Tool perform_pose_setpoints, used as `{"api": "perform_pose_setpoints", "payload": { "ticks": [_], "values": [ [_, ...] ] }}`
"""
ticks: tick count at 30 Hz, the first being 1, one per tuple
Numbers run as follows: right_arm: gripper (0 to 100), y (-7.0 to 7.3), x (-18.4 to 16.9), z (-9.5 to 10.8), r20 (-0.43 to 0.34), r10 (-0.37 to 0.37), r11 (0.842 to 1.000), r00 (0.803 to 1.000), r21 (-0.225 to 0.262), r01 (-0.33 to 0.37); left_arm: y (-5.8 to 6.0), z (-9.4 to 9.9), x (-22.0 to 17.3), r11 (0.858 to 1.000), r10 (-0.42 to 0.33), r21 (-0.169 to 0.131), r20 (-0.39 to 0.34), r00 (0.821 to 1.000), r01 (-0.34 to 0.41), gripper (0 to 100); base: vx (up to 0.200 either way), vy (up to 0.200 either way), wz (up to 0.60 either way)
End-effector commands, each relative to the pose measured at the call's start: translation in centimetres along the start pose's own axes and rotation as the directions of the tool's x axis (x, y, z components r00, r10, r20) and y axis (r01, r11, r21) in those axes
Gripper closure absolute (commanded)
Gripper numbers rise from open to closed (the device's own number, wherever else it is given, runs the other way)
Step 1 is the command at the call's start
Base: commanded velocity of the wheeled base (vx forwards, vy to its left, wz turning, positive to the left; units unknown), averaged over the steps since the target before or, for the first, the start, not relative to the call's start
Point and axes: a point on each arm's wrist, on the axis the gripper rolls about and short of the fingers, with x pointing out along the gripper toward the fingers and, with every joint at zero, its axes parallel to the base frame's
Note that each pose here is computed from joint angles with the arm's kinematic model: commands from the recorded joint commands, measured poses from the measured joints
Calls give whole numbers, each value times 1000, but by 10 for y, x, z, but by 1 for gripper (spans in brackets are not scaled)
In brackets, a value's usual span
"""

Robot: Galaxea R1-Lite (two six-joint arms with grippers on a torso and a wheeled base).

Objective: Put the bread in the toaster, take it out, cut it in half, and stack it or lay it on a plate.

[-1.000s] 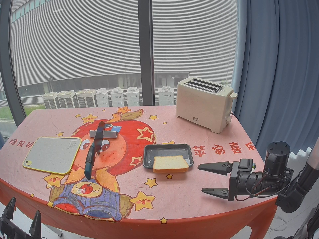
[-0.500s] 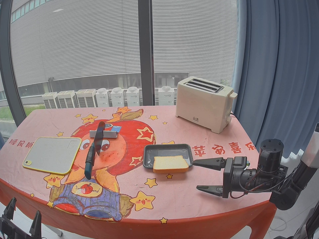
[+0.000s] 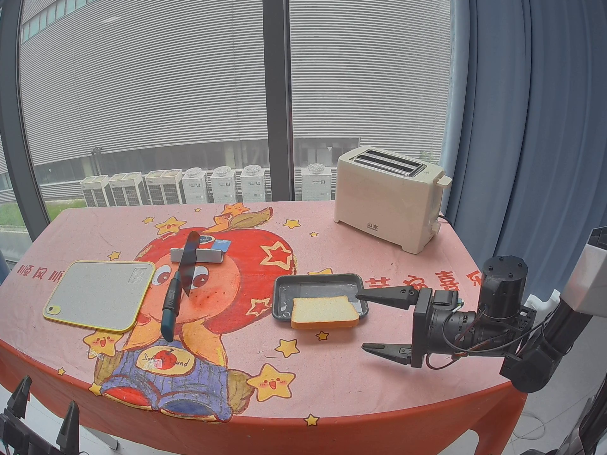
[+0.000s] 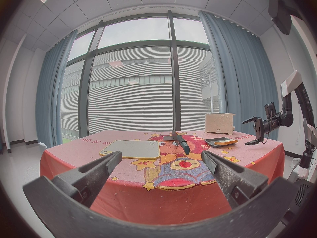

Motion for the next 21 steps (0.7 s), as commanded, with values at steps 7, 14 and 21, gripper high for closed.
{"api": "perform_pose_setpoints", "payload": {
  "ticks": [7,14,21],
  "values": [
    [0,-4,15,7,-5,-3,1000,1000,13,3,0,-5,0,1000,1,0,-2,1000,-1,0,0,0,0],
    [0,1,25,16,1,-34,999,999,32,33,0,-5,0,1000,-2,0,0,1000,2,0,0,0,0],
    [0,5,36,24,4,-44,998,999,40,44,0,-5,0,1000,-2,0,-2,1000,2,0,0,0,0]
  ]
}}
